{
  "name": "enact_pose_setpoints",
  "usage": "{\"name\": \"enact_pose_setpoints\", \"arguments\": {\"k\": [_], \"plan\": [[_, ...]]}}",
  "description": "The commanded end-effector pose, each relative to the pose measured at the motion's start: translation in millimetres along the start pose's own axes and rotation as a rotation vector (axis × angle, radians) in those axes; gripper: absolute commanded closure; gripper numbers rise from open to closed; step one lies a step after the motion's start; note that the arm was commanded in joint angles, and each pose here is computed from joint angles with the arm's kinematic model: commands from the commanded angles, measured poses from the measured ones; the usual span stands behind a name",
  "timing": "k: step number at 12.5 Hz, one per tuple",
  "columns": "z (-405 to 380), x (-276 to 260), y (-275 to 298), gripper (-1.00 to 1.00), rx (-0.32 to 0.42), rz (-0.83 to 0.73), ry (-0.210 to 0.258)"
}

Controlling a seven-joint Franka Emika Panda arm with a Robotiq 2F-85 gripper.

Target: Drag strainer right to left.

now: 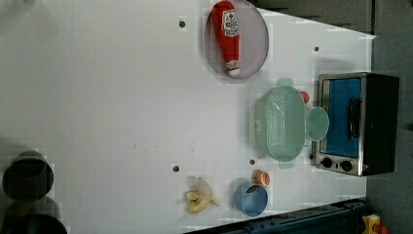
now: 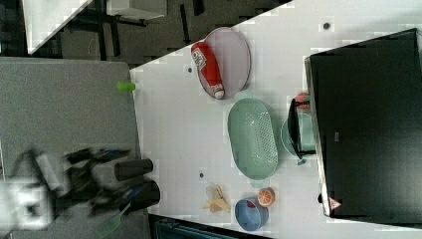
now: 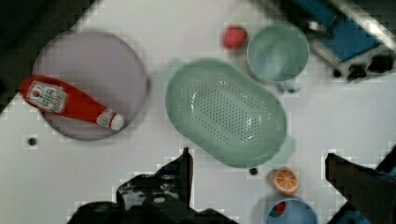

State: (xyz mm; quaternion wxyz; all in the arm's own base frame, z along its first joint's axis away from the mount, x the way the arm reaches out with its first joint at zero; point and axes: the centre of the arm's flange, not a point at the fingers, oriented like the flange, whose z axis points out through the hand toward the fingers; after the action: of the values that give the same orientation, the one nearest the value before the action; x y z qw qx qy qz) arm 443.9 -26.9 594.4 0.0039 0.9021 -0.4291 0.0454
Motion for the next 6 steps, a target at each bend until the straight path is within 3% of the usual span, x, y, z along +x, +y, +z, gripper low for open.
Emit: {"name": "enact_pose_setpoints", "arguments": {"k": [1, 6], "plan": [[153, -13, -21, -1.0, -0.169, 0.152, -0.115], [288, -6, -41, -1.0, -0.112, 0.433, -0.066]]}}
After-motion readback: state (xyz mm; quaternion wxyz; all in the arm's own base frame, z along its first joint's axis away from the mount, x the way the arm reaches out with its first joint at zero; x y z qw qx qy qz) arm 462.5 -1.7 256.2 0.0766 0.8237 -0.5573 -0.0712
